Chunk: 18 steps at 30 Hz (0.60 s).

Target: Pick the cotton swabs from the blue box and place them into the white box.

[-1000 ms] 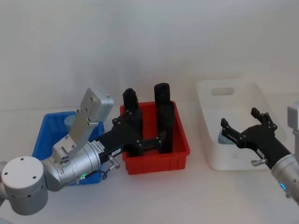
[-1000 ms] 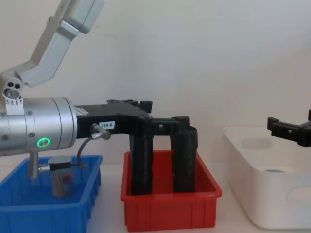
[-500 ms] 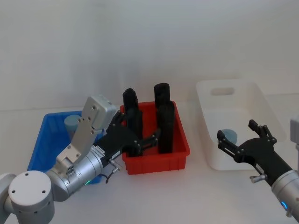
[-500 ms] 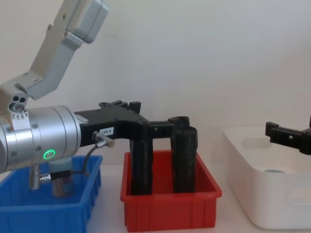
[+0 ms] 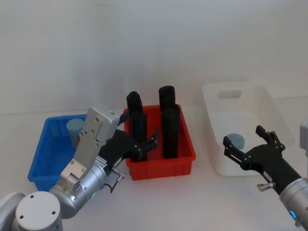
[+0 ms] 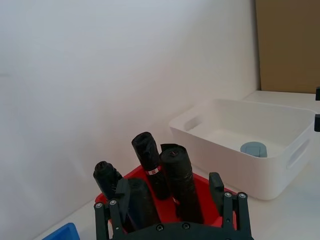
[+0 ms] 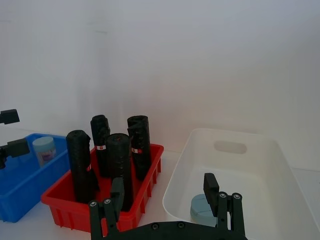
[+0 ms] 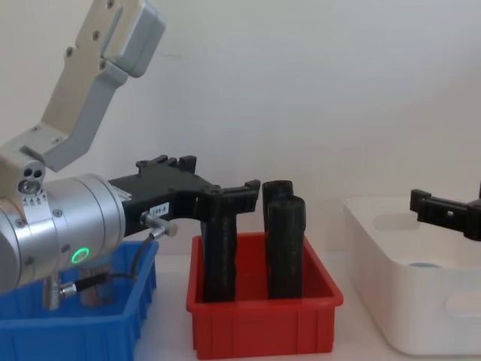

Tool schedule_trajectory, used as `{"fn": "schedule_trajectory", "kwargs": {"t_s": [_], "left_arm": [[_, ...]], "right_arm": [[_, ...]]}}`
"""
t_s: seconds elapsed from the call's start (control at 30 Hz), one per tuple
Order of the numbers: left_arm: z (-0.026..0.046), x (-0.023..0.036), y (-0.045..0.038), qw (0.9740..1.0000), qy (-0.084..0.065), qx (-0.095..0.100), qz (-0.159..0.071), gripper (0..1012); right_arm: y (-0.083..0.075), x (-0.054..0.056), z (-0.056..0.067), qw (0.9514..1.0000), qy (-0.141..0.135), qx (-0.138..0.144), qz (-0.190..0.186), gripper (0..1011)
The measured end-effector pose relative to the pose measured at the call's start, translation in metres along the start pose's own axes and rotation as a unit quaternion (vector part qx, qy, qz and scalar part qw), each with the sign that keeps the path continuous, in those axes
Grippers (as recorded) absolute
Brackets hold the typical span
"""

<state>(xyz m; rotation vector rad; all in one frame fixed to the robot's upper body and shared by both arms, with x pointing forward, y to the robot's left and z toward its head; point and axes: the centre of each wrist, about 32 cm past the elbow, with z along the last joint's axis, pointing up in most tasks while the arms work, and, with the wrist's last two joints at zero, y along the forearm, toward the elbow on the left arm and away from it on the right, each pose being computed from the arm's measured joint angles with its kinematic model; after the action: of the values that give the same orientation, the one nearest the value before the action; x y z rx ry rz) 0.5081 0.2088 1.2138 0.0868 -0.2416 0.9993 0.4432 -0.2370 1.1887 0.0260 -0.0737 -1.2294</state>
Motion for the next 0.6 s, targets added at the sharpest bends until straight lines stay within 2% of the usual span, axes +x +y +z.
{"fn": "schedule_trajectory", "kwargs": {"t_s": [0.27,0.43,0.6], "left_arm": [[-0.0029,-0.0125,0.0053,0.9992,-0.004,-0.006,0.041,1004],[-0.004,-0.0173,0.0075,0.9984,-0.005,-0.008,0.056,1004],[-0.0045,-0.0193,0.0084,0.998,-0.005,-0.009,0.063,1004]], "right_arm": [[0.0,0.0,0.0,1.0,0.0,0.0,0.0,1001],[0.0,0.0,0.0,1.0,0.0,0.0,0.0,1001],[0.0,0.0,0.0,1.0,0.0,0.0,0.0,1001]]}}
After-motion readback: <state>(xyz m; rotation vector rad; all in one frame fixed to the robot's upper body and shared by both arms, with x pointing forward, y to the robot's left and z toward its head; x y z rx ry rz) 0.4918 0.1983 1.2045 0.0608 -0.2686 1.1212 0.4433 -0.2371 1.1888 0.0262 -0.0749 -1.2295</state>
